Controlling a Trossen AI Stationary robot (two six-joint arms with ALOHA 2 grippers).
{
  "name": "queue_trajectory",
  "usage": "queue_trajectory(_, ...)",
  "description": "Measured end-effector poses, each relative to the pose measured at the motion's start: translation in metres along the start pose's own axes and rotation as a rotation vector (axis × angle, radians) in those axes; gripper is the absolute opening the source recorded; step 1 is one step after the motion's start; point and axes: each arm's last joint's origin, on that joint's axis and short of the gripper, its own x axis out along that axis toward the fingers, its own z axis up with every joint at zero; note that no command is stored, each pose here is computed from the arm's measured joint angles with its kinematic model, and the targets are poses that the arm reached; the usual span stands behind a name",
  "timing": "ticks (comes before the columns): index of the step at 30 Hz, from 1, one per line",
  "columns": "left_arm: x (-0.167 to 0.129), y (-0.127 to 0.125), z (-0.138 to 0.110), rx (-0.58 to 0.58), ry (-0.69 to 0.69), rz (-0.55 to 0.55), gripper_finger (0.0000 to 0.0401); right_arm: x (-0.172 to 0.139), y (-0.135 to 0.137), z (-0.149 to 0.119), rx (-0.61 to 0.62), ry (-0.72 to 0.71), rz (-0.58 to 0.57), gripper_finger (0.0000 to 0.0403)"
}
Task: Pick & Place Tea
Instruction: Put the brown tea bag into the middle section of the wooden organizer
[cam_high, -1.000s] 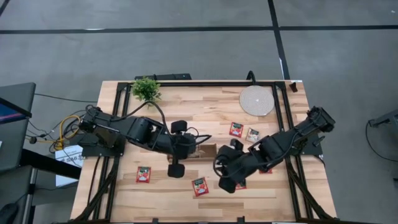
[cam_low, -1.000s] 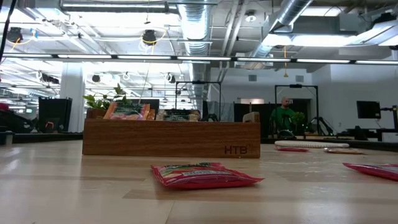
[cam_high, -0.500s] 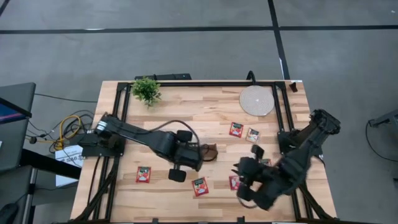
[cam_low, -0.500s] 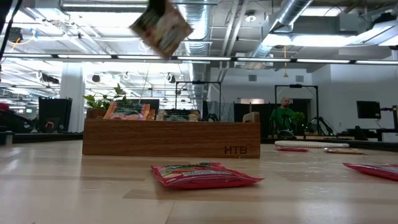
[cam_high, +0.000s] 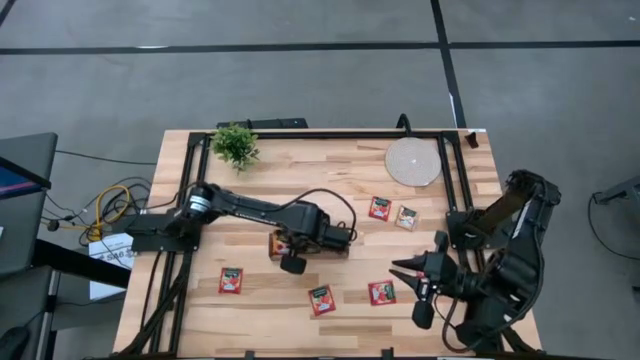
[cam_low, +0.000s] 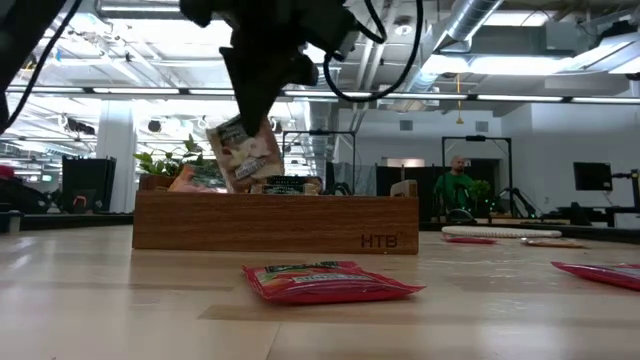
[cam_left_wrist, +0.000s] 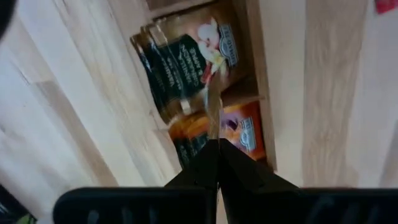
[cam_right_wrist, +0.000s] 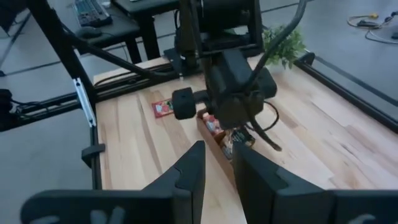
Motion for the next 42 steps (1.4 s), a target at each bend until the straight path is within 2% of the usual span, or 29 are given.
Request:
queue_trajectory(8, -0.027, 0.016, 0.002, -0.045, -0.117, -0.097, 0.0, 0.006, -0.005, 0.001, -0.025, 0.025, -0.033, 0.0072)
queue_trajectory(14, -0.037, 0.019, 0.002, -0.026, -0.157, -0.082, 0.0, 0.01, -0.007, 0.003, -0.028, 0.027, -0.048, 0.0072)
queue_trajectory(23, -0.019, 0.016, 0.018, 0.05, -0.115, -0.026, 0.0, 0.012, -0.008, 0.004, 0.001, 0.025, -0.056, 0.0072)
queue_trajectory(29, -0.013, 0.012, 0.023, 0.097, -0.105, -0.03, 0.0, 0.013, -0.008, 0.005, 0.036, 0.023, -0.055, 0.0072)
queue_trajectory(42, -0.011, 0.014, 0.024, 0.094, -0.102, -0.057, 0.0, 0.013, -0.006, 0.005, 0.087, 0.016, -0.045, 0.0072)
